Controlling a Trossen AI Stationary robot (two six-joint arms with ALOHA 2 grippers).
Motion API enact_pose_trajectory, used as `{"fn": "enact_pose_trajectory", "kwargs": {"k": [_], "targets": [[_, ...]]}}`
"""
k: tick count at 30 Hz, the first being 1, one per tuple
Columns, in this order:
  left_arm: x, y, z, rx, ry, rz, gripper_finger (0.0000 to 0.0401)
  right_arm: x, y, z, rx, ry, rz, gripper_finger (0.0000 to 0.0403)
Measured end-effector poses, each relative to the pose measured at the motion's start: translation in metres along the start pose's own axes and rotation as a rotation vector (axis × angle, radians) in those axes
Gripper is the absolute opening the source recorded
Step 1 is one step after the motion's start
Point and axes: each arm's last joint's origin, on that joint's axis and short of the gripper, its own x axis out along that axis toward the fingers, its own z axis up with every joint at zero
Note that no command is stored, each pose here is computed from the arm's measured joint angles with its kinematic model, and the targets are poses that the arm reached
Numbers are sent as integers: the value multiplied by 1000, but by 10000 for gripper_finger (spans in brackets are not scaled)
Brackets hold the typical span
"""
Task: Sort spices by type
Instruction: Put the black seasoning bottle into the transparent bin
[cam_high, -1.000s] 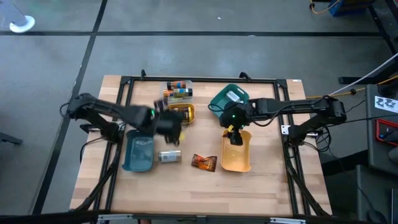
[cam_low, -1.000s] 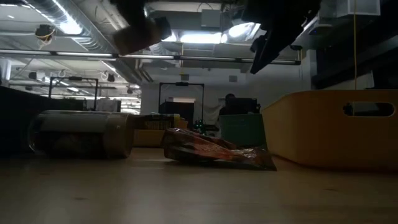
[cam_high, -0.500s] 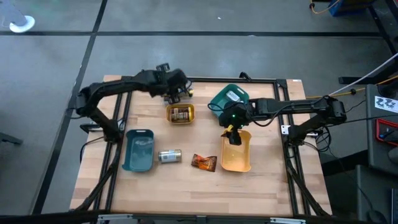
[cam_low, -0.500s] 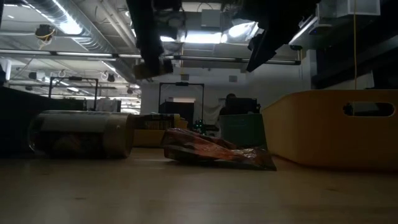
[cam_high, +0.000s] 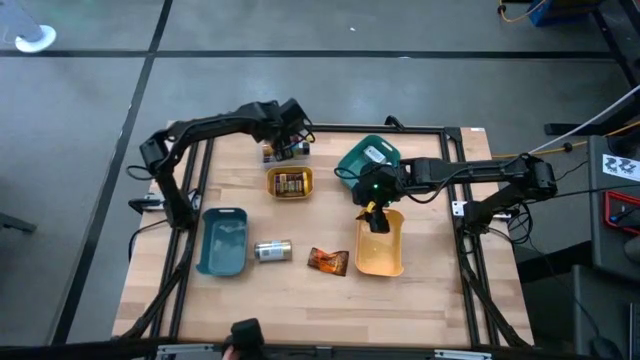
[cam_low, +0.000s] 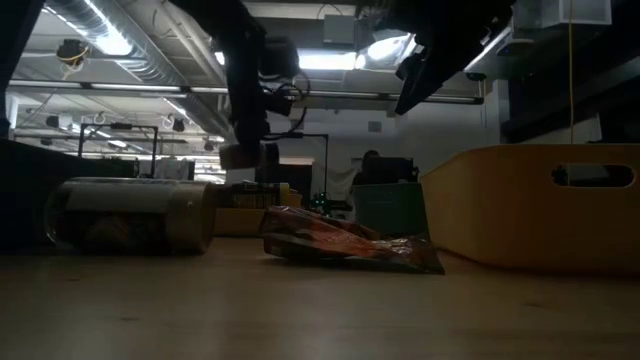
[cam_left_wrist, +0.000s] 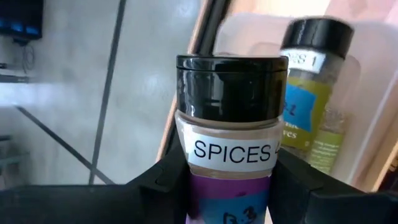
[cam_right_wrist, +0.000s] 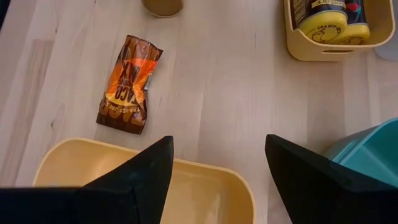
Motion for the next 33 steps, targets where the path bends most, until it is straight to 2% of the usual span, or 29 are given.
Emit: {"fn": "enact_pose_trajectory", "kwargs": {"k": [5, 11, 21, 33], "targets": [[10, -3, 0, -23, 39, -14, 141, 0, 0, 0, -18, 1, 0, 254], [12, -6, -2, -82, 24, -36, 141, 2, 0, -3, -18, 6, 1, 254], [30, -17, -14, -95, 49, -31, 141, 29, 0, -36, -3, 107, 14, 254], [30, -18, -14, -84, 52, -37, 141, 39, -1, -38, -15, 16, 5, 254]]}}
